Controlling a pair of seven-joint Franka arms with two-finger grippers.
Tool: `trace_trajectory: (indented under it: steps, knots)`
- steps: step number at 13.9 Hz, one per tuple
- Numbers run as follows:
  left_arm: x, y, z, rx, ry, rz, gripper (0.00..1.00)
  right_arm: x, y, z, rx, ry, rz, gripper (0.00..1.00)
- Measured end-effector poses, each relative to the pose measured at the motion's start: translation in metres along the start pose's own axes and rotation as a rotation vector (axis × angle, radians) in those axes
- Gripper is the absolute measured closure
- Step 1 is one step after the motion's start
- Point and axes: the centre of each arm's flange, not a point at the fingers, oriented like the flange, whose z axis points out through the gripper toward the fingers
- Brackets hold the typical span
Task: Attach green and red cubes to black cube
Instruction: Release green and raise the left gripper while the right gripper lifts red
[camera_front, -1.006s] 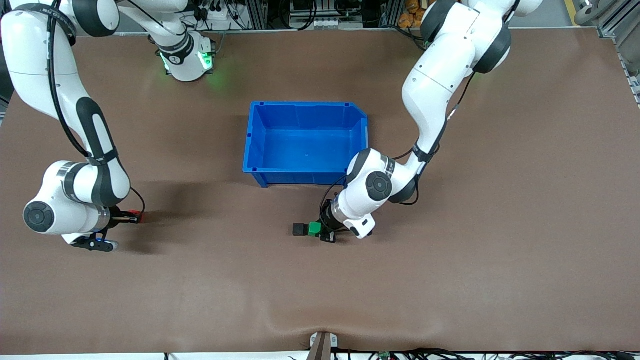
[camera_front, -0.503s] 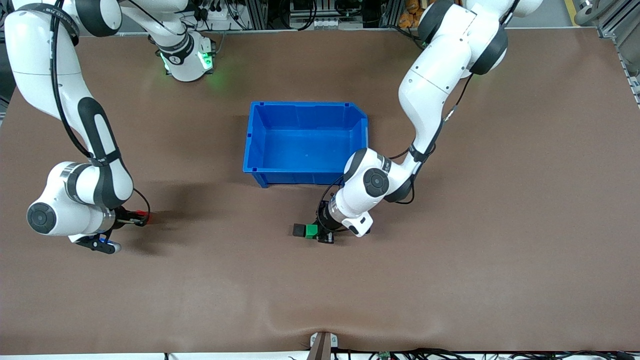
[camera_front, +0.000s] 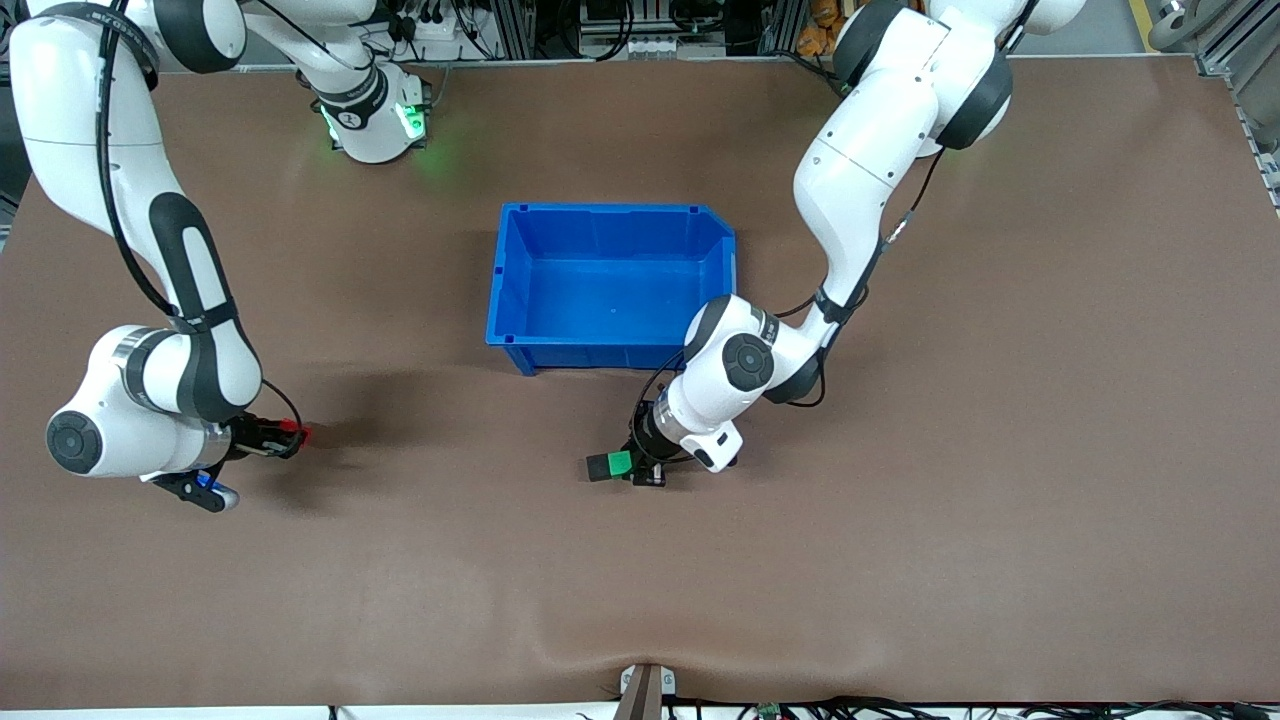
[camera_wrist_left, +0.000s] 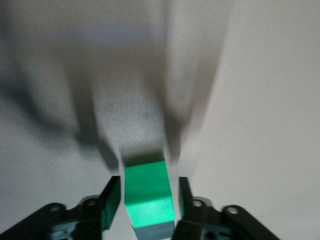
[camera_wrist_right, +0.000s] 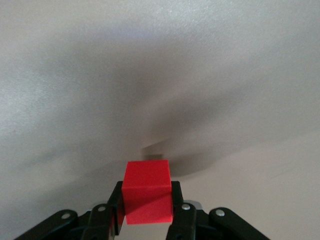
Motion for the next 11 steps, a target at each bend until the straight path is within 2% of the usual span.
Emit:
trace_trajectory:
  steps: [2,4,8,11]
  knots:
    - [-0.011,0.007,-0.017,0.026,0.004,0.014,0.22,-0.003,-0.006,0.0,-0.003,-0.005,0.046,0.6]
    - [-0.024,0.021,-0.057,0.062,0.017,0.063,0.02,-0.008,-0.017,0.001,-0.012,-0.016,0.112,0.6]
    - [-0.026,0.061,-0.166,0.095,0.045,0.209,0.0,-0.018,-0.045,0.001,-0.022,-0.014,0.207,0.6]
    - [-0.018,0.072,-0.213,0.129,0.089,0.331,0.0,-0.025,-0.061,0.001,-0.004,-0.026,0.285,0.6]
